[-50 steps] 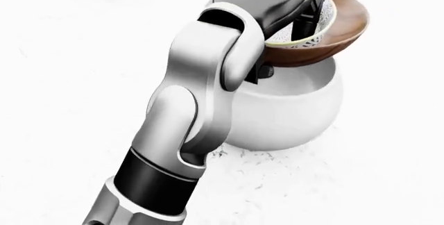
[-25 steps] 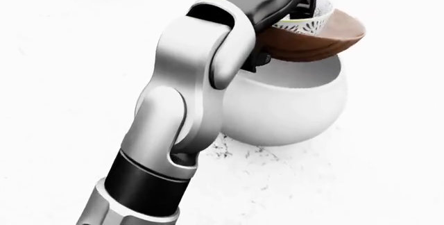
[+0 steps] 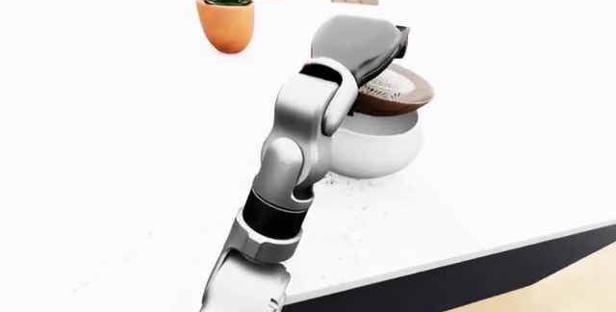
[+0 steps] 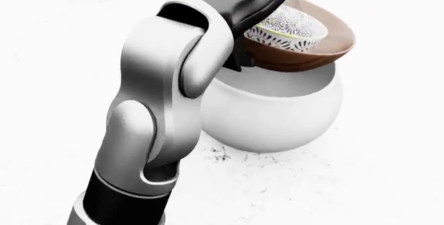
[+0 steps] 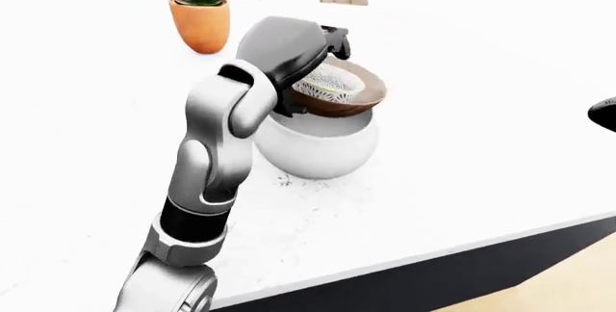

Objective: Stack the bowls from largest to smallest.

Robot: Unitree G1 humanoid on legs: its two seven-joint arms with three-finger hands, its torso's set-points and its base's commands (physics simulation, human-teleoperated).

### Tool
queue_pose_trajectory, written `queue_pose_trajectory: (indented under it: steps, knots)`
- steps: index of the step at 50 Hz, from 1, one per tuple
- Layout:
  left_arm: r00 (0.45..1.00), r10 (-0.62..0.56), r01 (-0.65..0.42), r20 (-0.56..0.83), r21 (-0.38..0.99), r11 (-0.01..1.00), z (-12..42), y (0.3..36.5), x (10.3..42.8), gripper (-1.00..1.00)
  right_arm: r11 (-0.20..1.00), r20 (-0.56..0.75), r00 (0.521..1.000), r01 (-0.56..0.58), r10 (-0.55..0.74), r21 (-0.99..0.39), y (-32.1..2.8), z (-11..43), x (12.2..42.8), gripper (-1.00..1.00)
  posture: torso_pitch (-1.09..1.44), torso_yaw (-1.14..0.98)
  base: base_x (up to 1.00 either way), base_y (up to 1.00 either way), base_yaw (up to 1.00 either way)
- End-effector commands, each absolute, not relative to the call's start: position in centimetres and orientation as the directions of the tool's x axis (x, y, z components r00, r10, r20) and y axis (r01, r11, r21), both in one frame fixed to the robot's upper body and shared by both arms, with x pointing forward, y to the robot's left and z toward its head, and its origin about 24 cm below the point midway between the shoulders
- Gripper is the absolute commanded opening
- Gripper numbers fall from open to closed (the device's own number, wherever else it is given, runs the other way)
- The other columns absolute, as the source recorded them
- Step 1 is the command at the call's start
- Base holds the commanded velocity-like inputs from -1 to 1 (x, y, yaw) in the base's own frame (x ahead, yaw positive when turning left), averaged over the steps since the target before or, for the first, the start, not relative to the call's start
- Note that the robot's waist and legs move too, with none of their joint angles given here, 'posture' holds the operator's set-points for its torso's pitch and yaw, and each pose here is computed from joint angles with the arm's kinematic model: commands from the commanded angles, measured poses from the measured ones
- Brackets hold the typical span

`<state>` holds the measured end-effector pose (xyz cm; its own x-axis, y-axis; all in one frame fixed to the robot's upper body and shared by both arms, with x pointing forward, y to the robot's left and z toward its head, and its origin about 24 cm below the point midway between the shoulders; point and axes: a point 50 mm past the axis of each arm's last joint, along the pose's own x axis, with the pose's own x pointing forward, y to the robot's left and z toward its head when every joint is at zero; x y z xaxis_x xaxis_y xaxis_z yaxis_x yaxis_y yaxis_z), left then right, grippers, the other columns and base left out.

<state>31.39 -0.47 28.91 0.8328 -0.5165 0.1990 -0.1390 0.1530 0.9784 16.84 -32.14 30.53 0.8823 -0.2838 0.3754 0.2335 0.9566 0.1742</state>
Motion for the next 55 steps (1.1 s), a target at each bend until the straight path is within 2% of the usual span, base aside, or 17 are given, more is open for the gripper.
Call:
queue_pose_trajectory:
  steps: [1,23,32,37,42,45,46,47,51,55]
  knots:
    - [0.809,-0.521,-0.206,0.272,0.962,0.182,30.2,-0.5,30.7,0.33,0.958,0.433,0.856,0.237,-0.284,0.16,-32.0,31.7,16.3,1.0,-0.16,-0.36,0.0,0.0,0.0]
    - [0.812,-0.52,-0.195,0.266,0.963,0.187,29.4,1.2,29.4,0.29,0.957,0.43,0.856,0.24,-0.288,0.163,-32.0,31.8,16.2,1.0,-0.16,-0.36,0.0,0.0,0.0]
    - [0.815,-0.506,-0.191,0.284,0.955,0.229,29.8,2.6,28.8,0.27,0.959,0.43,0.858,0.237,-0.281,0.154,-31.9,31.8,16.4,1.0,-0.16,-0.36,0.0,0.0,0.0]
    - [0.826,-0.454,-0.191,0.335,0.923,0.333,31.3,5.6,27.9,0.29,0.963,0.435,0.859,0.229,-0.269,0.141,-31.6,32.3,16.3,1.0,-0.16,-0.36,0.0,0.0,0.0]
    - [0.842,-0.351,-0.217,0.41,0.852,0.477,33.5,11.0,26.2,0.38,0.963,0.443,0.855,0.237,-0.27,0.129,-32.0,33.0,15.8,1.0,-0.16,-0.36,0.0,0.0,0.0]
    - [0.854,-0.27,-0.234,0.445,0.792,0.564,34.1,14.3,25.2,0.75,0.962,0.451,0.85,0.246,-0.273,0.118,-32.4,33.6,15.2,1.0,-0.16,-0.36,0.0,0.0,0.0]
    - [0.861,-0.245,-0.232,0.445,0.773,0.591,34.0,15.3,25.2,0.96,0.961,0.453,0.848,0.251,-0.275,0.113,-32.5,33.7,15.0,1.0,-0.16,-0.36,0.0,0.0,0.0]
    - [0.866,-0.223,-0.237,0.448,0.759,0.606,33.9,16.1,25.2,1.0,0.961,0.454,0.848,0.254,-0.275,0.109,-32.6,33.8,14.9,1.0,-0.16,-0.36,0.0,0.0,0.0]
    - [0.894,-0.094,-0.255,0.438,0.67,0.697,33.0,20.3,25.6,1.0,0.957,0.462,0.84,0.273,-0.285,0.095,-33.5,34.1,13.9,1.0,-0.16,-0.36,0.0,0.0,0.0]
    - [0.897,0.033,-0.308,0.441,0.571,0.761,31.9,24.0,25.0,1.0,0.953,0.471,0.831,0.289,-0.297,0.091,-34.2,34.2,13.0,1.0,-0.16,-0.36,0.0,0.0,0.0]
